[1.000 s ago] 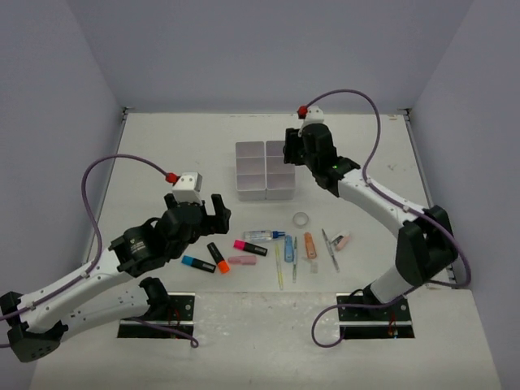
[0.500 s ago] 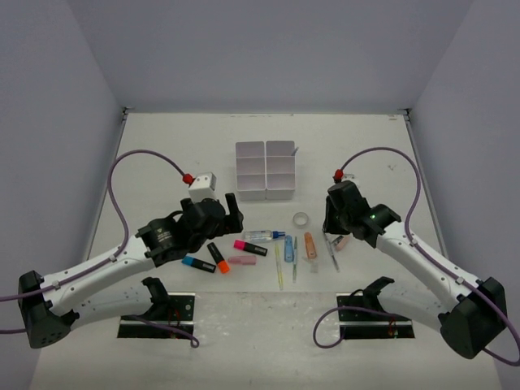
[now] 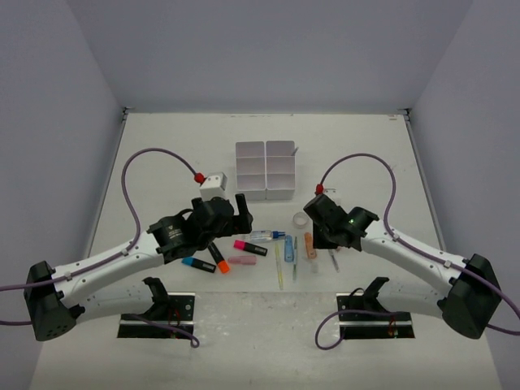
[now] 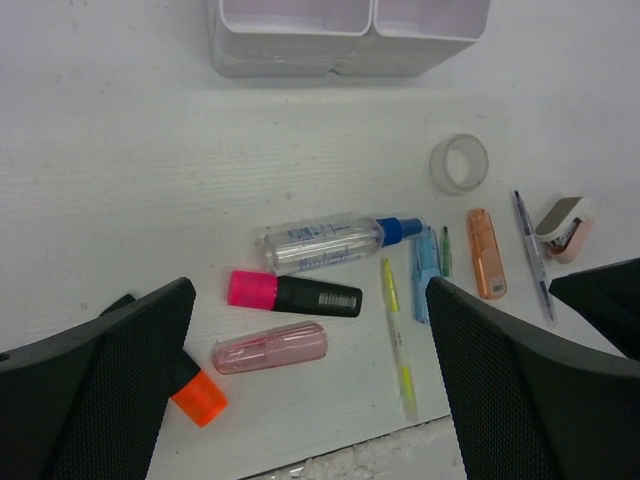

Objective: Sort the stationery into containers
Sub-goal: Pick up the pen from the center of the board.

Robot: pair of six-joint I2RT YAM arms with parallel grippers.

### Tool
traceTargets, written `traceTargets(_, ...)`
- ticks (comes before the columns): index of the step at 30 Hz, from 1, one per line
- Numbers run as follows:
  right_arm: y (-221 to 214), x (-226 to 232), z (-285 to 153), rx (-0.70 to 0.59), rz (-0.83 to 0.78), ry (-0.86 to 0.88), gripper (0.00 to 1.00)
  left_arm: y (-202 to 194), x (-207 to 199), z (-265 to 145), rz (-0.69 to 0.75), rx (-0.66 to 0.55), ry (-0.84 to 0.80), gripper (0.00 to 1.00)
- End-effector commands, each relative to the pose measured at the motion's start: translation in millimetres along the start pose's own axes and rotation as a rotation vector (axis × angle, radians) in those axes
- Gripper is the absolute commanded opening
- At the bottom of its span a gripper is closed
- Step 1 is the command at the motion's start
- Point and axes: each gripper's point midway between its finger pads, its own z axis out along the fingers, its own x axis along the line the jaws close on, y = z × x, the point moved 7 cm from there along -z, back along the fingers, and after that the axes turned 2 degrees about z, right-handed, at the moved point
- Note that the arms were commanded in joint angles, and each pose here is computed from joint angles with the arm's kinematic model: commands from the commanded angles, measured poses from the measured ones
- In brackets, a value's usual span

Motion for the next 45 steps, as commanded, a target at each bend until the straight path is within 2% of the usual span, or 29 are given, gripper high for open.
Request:
traceTargets(1, 17, -13, 10, 0.009, 0.025, -0.157, 0.20, -11, -21, 10, 0.024, 0.018, -0.047, 1.00)
traceTargets(7, 23, -13, 25, 0.085, -0.028, -0.151, 0.19, -16, -36, 4, 0.085, 0.031, -0.089, 1.00)
traceTargets(21, 12, -25, 58, 0.303, -0.016, -0.190, 0.21, -14, -40, -3, 0.136, 0.029, -0.135, 1.00)
traceTargets(33, 14, -32, 63, 0.334, -0.011, -0.280, 0.23, -13, -36, -6, 0.168, 0.010, -0.166, 1.00)
traceTargets(45, 16, -37, 61, 0.355, -0.040, -0.337, 0.27, -22, -41, 2, 0.203, 0.042, -0.201, 1.00)
